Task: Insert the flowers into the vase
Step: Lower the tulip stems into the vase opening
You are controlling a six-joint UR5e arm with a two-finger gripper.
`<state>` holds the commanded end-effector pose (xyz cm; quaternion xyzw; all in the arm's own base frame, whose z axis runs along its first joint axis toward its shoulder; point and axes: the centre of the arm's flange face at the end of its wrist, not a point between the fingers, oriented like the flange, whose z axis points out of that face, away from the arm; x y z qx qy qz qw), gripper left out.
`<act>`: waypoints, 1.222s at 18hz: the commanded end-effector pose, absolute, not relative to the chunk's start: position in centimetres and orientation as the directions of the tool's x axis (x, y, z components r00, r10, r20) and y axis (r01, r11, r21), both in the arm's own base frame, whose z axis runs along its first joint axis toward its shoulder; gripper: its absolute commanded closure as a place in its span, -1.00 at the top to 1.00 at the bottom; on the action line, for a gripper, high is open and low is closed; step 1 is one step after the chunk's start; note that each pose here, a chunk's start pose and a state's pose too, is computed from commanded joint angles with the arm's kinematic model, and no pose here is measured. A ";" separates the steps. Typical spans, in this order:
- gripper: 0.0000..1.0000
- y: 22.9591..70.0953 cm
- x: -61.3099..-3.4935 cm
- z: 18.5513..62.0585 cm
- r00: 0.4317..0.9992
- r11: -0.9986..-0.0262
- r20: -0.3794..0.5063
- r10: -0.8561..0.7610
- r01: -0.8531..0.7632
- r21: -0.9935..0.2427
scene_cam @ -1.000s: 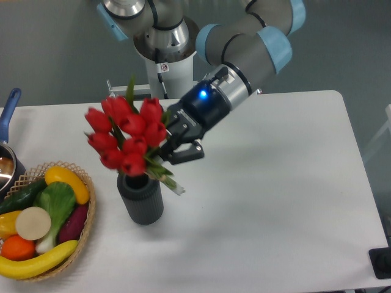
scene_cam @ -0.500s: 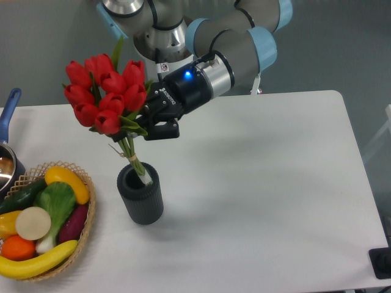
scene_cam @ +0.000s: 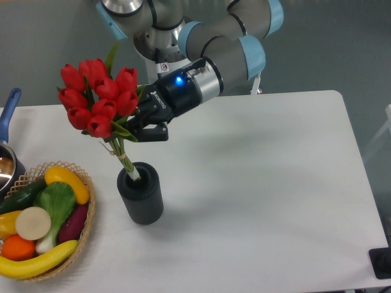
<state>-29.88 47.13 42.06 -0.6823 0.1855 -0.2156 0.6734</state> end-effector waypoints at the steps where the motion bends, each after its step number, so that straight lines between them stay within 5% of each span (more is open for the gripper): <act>1: -0.41 47.0 -29.9 41.6 0.840 -0.030 0.054 -0.540 0.044 -0.999; 22: -0.40 47.5 -32.8 33.6 0.837 -0.116 0.204 -0.508 0.168 -0.979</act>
